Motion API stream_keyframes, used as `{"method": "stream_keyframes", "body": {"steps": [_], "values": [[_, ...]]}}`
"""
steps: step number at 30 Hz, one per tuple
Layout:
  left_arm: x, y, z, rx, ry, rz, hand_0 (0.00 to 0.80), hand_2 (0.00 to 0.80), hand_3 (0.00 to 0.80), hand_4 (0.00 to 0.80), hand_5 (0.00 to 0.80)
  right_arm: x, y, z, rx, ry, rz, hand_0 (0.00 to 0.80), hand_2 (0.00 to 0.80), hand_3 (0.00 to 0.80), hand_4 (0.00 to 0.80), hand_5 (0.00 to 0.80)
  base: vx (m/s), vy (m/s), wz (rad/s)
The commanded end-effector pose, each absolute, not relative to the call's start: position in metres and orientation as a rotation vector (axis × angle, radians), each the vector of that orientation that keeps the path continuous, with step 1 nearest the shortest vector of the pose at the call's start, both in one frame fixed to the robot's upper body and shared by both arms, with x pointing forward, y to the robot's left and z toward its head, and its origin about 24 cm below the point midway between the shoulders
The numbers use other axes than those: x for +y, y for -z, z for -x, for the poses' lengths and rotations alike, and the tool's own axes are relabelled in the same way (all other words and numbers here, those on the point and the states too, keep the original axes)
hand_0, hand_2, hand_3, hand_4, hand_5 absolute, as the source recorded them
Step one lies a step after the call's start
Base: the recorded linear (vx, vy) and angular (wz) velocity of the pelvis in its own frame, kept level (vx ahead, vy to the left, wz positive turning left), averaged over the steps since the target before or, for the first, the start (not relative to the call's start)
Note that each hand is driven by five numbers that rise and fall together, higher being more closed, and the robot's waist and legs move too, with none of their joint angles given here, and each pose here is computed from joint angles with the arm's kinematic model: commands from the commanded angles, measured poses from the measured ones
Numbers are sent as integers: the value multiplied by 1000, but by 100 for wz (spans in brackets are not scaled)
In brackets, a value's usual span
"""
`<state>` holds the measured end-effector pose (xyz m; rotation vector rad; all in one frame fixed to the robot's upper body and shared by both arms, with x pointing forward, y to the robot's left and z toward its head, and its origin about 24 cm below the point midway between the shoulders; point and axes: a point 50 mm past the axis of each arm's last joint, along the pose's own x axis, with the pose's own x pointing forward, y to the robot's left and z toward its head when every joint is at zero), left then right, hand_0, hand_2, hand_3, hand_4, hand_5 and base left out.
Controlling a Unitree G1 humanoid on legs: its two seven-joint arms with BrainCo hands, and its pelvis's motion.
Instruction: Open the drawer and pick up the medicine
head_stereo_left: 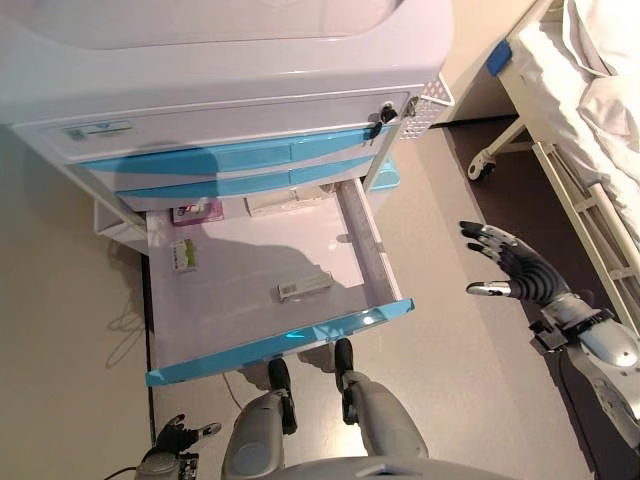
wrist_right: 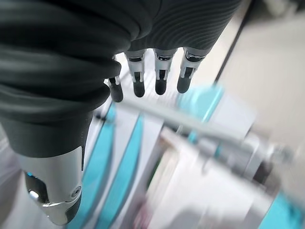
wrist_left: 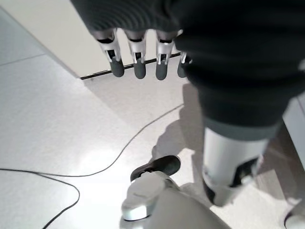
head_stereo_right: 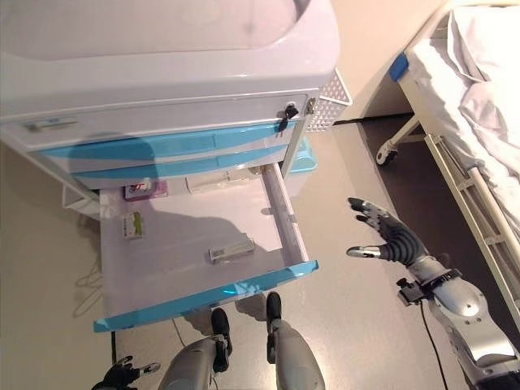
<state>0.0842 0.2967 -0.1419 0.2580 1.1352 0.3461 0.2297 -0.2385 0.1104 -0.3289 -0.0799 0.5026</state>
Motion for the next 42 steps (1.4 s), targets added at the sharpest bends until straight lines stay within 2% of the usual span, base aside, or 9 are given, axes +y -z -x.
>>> {"method": "stream_keyframes", "body": {"steps": [1,10,19,21,30,42], "values": [[308,142,-64,1202,-358,-284,0,0,0,0,0,-218,-138,-242,-211,-598,291,0,0,0,0,0,7,-63,24],[302,142,-73,1181,-344,-298,0,0,0,0,0,-173,-138,-269,-290,-661,308,0,0,0,0,0,4,-75,40],[299,143,-75,1180,-343,-316,0,0,0,0,0,-162,-100,-294,-221,-470,377,0,0,0,0,0,12,-52,53],[298,143,-78,1173,-352,-320,0,0,0,0,0,-157,-92,-299,-225,-417,493,0,0,0,0,0,8,-34,26],[289,142,-96,1119,-343,-344,0,0,0,0,0,-139,-67,-304,-233,-390,860,0,0,0,0,0,-3,-3,12],[280,141,-111,1076,-348,-338,0,0,0,0,0,-123,-32,-302,-156,-455,1064,0,0,0,0,0,0,0,0]]}}
